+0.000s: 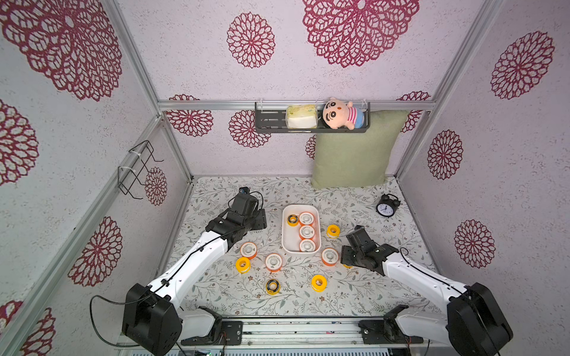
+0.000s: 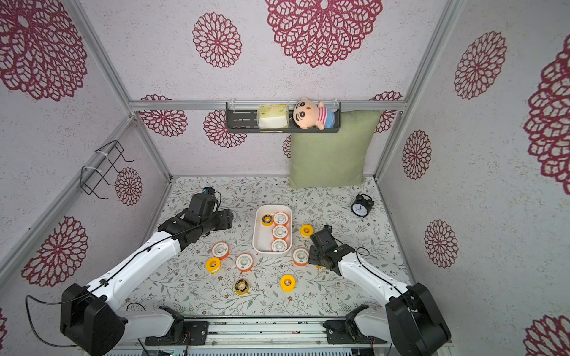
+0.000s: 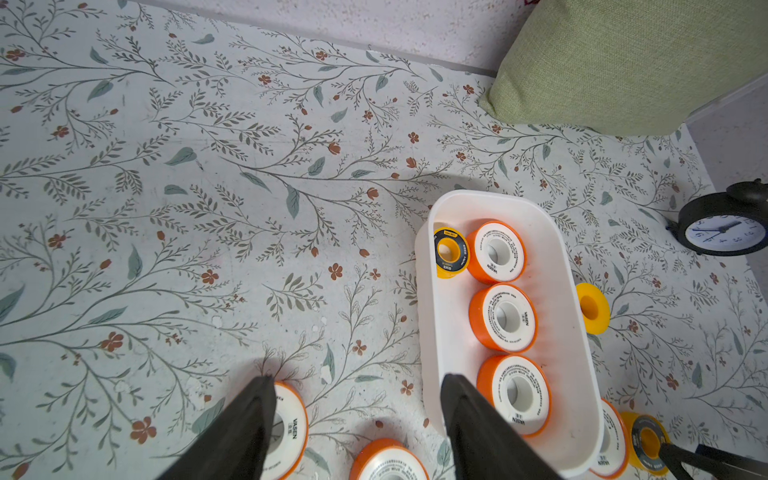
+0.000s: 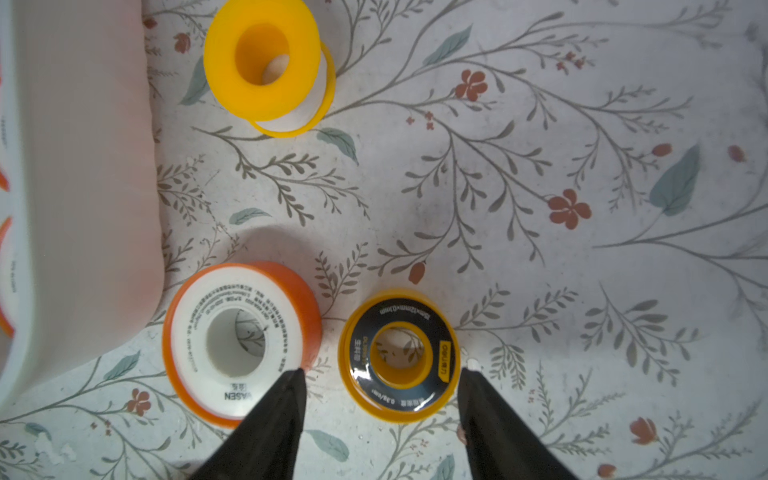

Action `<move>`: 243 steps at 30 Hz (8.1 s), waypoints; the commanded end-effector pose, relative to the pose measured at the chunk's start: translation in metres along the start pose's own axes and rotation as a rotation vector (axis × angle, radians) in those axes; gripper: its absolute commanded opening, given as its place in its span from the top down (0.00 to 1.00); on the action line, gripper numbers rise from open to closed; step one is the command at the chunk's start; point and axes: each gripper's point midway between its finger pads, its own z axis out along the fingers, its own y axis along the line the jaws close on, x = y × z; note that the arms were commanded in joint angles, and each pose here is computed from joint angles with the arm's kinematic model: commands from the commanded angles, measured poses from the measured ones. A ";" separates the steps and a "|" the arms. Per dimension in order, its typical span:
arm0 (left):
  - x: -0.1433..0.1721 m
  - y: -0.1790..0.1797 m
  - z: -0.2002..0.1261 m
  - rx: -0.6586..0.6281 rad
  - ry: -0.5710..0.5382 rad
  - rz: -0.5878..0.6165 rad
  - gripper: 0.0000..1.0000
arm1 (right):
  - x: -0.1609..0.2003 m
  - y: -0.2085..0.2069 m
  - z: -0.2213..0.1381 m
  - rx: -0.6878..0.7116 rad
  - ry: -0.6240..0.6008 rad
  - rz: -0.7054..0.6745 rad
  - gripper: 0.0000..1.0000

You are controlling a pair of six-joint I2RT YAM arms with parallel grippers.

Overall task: Put the sealing tape into the storage box
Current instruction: Pick up the sealing tape at the center of the board, then place the sealing tape in the storage box, then pick up the sealing tape at the center of the board.

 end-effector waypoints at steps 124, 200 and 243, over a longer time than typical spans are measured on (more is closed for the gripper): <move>-0.006 0.009 0.000 -0.035 -0.014 -0.009 0.30 | -0.095 0.254 0.060 -0.296 0.007 -0.482 0.44; 0.105 -0.003 -0.014 0.034 0.278 -0.033 0.30 | -0.152 0.104 -0.023 -0.424 -0.276 -0.119 0.36; 0.279 -0.037 -0.011 -0.032 0.598 0.235 0.15 | -0.129 0.084 -0.012 -0.422 -0.251 -0.086 0.35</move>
